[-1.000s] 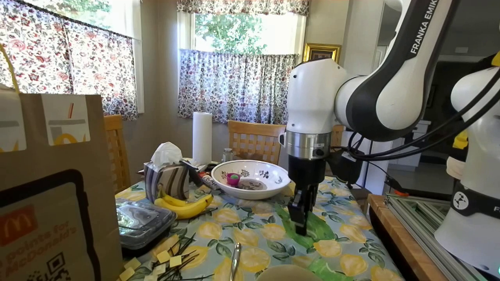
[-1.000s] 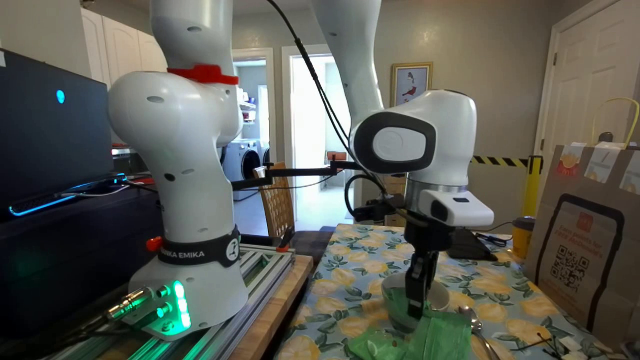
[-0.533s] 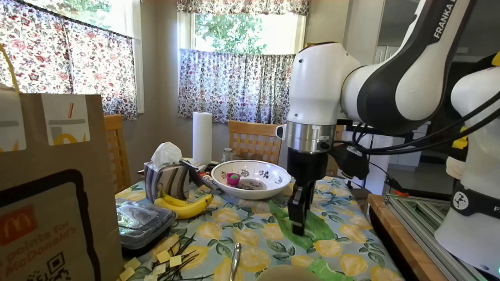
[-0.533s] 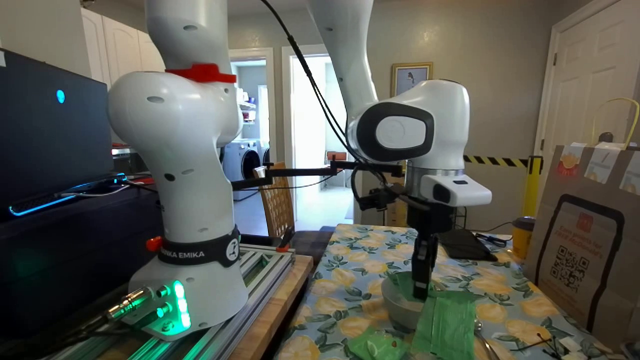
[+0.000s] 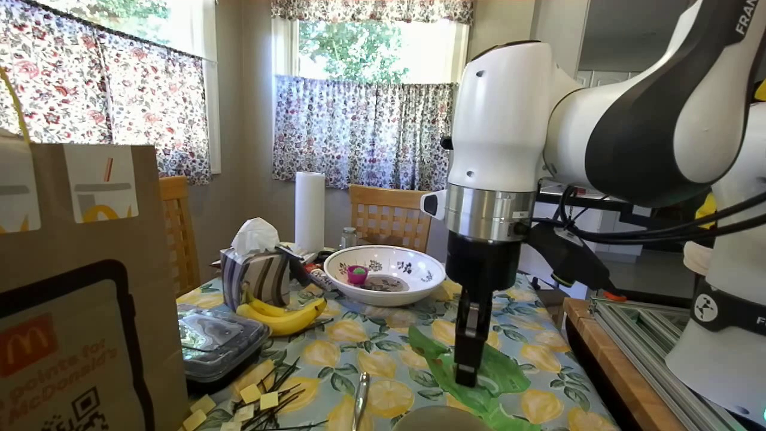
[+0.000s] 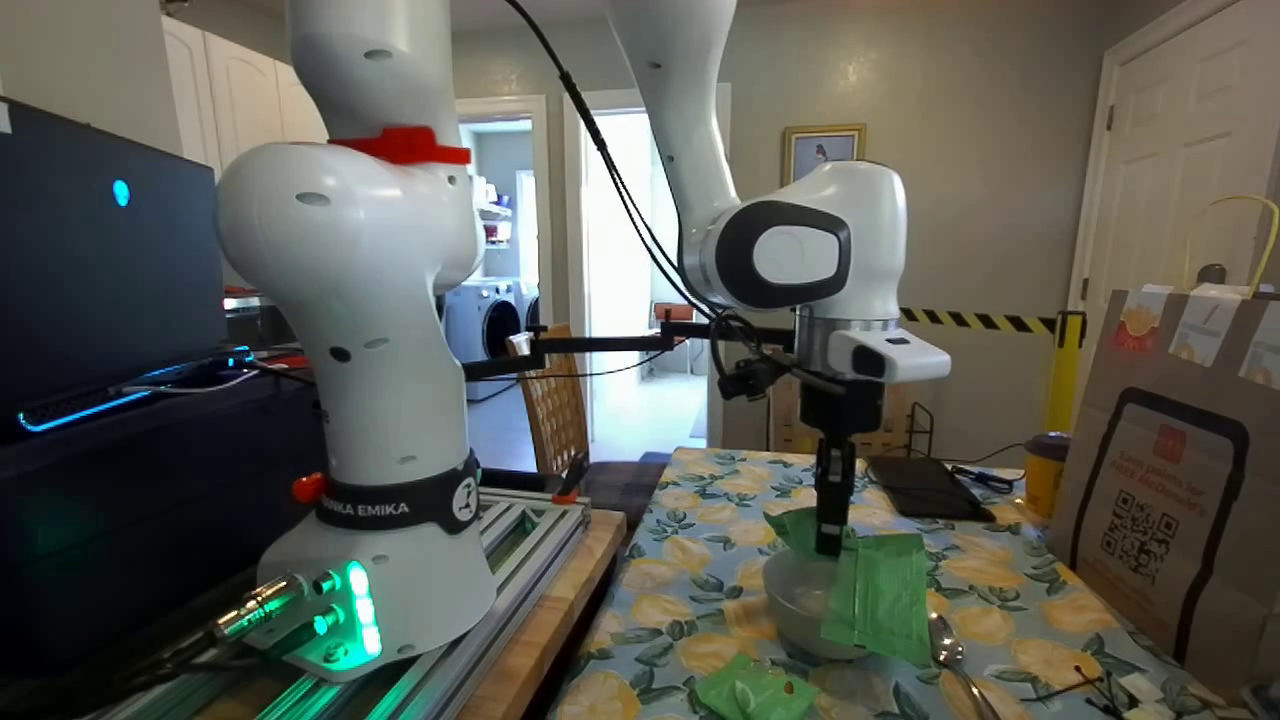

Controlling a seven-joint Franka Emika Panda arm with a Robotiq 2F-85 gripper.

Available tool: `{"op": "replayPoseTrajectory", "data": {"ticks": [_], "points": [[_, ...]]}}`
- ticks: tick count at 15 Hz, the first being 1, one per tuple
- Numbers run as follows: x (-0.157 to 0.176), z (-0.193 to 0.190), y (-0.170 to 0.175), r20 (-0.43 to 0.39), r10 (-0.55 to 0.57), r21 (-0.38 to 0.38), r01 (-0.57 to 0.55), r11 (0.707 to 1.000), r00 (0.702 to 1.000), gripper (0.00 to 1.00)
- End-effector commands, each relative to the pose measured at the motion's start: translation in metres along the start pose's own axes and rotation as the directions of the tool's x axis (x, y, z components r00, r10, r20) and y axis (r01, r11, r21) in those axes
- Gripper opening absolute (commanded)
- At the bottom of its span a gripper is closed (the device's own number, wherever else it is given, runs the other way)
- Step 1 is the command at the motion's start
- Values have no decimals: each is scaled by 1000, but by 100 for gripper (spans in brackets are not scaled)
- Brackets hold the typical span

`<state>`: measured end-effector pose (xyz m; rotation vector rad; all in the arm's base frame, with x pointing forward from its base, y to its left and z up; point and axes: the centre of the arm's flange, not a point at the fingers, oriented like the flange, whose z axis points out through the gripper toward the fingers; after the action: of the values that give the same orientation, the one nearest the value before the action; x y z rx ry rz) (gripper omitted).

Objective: Take the green packet in the grey bowl out and place it on the table then pick up two green packets and place them in the grey bowl

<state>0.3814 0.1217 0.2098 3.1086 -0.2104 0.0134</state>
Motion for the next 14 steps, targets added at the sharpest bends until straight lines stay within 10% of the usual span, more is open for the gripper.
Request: {"op": "replayPoseTrajectory", "data": {"ticks": [1,14], "points": [[2,-8,-20,7,-45,-3,45,999,999,6],[9,2,-70,52,-176,19,175,984,983,6]]}}
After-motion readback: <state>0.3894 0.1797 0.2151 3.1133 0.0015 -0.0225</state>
